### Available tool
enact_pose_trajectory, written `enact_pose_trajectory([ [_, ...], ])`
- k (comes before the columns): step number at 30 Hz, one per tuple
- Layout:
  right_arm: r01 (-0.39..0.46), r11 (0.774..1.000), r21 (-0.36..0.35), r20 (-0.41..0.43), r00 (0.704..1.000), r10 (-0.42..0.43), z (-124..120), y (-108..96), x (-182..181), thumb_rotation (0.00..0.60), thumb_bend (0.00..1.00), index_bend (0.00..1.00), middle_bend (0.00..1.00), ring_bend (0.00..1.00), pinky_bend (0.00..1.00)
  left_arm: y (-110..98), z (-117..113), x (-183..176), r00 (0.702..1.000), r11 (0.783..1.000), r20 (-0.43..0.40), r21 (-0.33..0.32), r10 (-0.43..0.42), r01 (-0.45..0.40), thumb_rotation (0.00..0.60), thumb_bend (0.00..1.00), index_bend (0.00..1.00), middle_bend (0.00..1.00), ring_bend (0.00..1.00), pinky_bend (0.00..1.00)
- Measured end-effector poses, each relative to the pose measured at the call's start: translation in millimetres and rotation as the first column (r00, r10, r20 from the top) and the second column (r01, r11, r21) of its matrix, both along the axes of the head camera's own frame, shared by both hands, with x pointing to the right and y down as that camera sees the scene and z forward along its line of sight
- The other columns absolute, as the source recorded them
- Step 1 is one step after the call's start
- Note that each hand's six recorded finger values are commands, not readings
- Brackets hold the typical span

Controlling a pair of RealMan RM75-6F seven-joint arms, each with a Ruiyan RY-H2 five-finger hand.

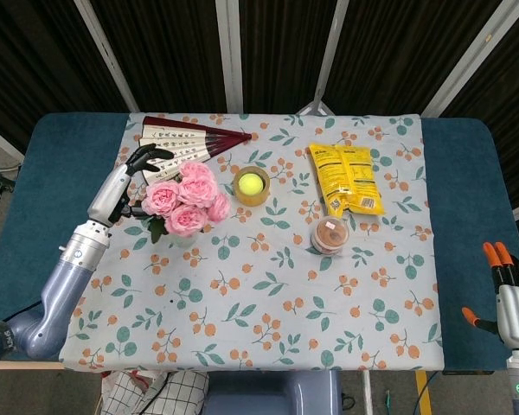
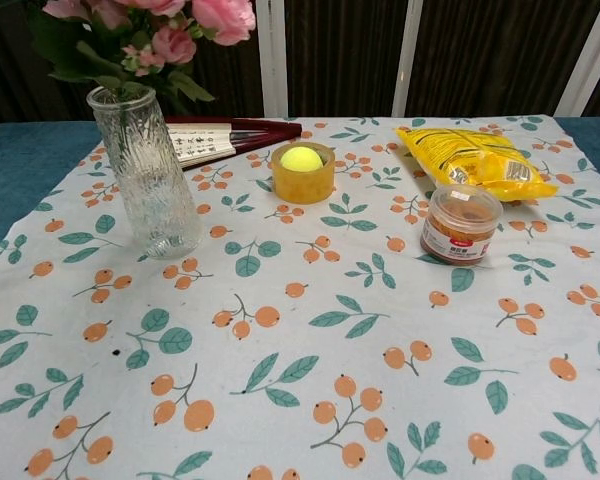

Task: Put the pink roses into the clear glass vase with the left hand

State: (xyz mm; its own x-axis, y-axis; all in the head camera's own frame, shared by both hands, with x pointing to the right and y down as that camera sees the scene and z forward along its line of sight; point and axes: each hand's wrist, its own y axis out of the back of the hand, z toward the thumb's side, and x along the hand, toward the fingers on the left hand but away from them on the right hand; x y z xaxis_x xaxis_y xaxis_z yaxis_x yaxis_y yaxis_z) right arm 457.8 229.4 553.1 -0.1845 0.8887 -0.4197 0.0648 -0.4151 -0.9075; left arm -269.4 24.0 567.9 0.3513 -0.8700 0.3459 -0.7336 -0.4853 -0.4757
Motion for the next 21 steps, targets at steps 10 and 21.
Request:
enact_pose_trajectory([
  [10, 0.004, 1.0, 0.001, 0.001, 1.0, -0.004, 1, -1, -2, 0.6, 0.18, 0.05, 0.0, 0.05, 0.03, 3, -23, -36, 0.969, 0.998, 0.243, 0.044, 0.041, -0.053, 0.6, 0.31, 0.25, 0.24, 0.1, 0.29],
  [21, 0.017, 1.0, -0.003, 0.016, 1.0, -0.017, 2, -1, -7, 0.6, 0.18, 0.05, 0.0, 0.05, 0.03, 39, -43, -113, 0.866, 0.98, 0.483, 0.198, -0.125, 0.031, 0.6, 0.32, 0.24, 0.23, 0.1, 0.28],
])
